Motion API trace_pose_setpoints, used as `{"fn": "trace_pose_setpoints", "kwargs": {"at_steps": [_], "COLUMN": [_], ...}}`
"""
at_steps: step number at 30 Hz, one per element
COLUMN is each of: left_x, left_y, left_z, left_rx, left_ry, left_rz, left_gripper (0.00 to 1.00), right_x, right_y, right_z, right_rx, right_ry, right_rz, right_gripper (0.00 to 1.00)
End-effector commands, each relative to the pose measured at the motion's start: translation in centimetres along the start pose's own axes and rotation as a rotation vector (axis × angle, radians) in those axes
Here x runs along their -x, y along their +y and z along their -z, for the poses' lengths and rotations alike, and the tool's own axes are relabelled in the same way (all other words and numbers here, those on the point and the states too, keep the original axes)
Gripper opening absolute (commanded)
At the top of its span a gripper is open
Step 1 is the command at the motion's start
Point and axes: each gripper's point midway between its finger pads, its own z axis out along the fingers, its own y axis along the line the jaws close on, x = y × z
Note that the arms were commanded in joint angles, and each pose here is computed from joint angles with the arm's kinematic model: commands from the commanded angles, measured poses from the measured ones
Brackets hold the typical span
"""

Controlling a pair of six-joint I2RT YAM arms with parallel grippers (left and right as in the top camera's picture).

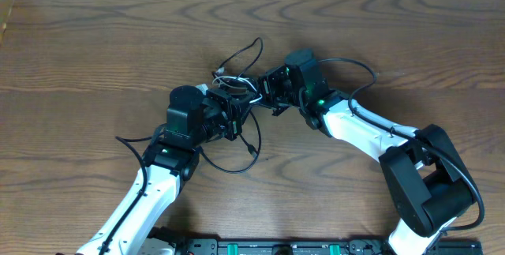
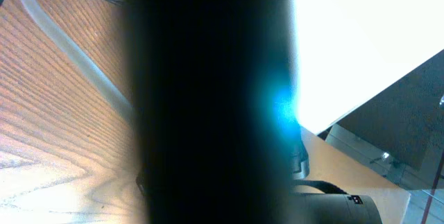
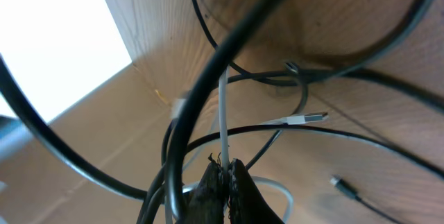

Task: Untangle cables
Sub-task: 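Release with the right gripper and withdraw it to the right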

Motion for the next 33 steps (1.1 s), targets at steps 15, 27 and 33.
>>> {"fn": "trace_pose_setpoints", "kwargs": {"at_steps": [15, 27, 33], "left_x": [7.2, 11.4, 11.1], "left_y": [-3.4, -0.7, -0.6], "left_z": [2.3, 4.2, 4.0], "left_rx": [-0.146, -0.062, -0.058], "left_ry": [-0.365, -0.613, -0.594], "left_rz": [-0.009, 0.037, 0.037], "left_gripper": [0.09, 0.11, 0.11], "right_x": [-0.4, -0.8, -1.5], "right_y": [-10.1, -4.6, -3.9], "right_z": [4.0, 12.9, 14.0], "right_rx": [-0.461, -0.463, -0.428], "right_ry": [0.051, -0.163, -0.184], "right_rz": [0.601, 1.028, 1.002], "right_gripper": [0.01, 0.01, 0.11]}}
